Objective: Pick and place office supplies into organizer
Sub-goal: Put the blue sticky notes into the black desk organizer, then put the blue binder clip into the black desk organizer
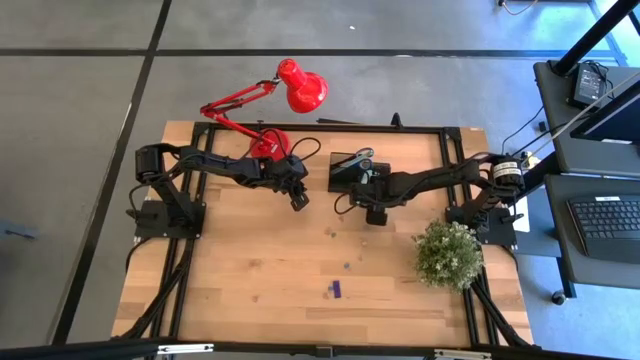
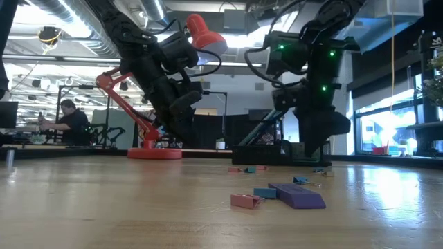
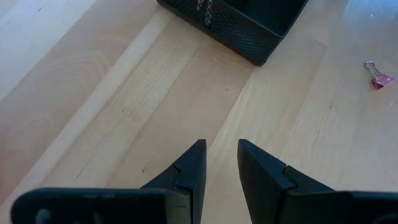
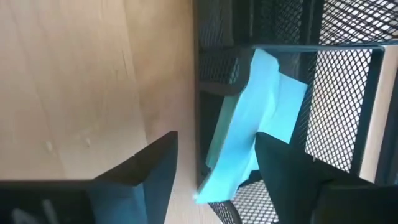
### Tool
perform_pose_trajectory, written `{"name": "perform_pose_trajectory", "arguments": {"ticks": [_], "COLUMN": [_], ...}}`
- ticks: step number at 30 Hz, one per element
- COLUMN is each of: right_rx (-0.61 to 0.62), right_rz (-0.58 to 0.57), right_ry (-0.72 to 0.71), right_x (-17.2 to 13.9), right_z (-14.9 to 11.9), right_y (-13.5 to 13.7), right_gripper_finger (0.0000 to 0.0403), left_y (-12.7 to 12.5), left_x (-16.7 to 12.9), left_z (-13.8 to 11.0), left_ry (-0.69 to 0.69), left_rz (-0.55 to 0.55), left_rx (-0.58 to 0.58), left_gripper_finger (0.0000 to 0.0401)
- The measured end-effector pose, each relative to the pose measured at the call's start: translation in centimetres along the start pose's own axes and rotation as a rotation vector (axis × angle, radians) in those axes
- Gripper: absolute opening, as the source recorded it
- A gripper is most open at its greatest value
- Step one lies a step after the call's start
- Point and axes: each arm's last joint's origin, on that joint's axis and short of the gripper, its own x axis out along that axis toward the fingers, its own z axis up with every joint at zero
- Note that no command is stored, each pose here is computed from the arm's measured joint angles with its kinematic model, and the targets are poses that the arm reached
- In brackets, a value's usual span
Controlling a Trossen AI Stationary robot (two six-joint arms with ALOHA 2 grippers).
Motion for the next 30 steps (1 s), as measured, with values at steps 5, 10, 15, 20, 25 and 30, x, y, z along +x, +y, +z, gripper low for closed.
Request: {"name": "perform_pose_trajectory", "arguments": {"ticks": [5, 10, 15, 20, 25, 30], "right_rx": [-0.015, 0.023, 0.064, 0.078, 0.117, 0.139], "right_rz": [0.004, 0.009, 0.007, 0.037, 0.088, 0.202], "right_ry": [0.054, 0.082, 0.068, -0.023, -0.176, -0.408], "right_x": [-0.2, -1.0, -2.3, -5.0, -8.0, -9.4], "right_z": [-0.2, 0.2, 1.1, 1.4, -0.6, -3.0], "right_y": [-0.6, -1.3, -1.9, -1.9, -1.7, -0.5], "right_gripper_finger": [0.0248, 0.0261, 0.0262, 0.0262, 0.0262, 0.0262], "left_y": [0.0, 0.0, 0.0, 0.0, -0.1, -0.5], "left_x": [0.0, 0.0, 0.0, 0.0, 0.0, 0.0], "left_z": [0.0, 0.0, 0.0, 0.0, -0.1, -0.2], "left_ry": [0.000, 0.000, 0.000, 0.001, 0.008, 0.009], "left_rz": [0.000, 0.000, 0.000, 0.000, -0.002, -0.008], "left_rx": [0.000, 0.000, 0.000, 0.000, 0.004, -0.001], "left_gripper_finger": [0.0086, 0.0086, 0.0086, 0.0086, 0.0086, 0.0086]}}
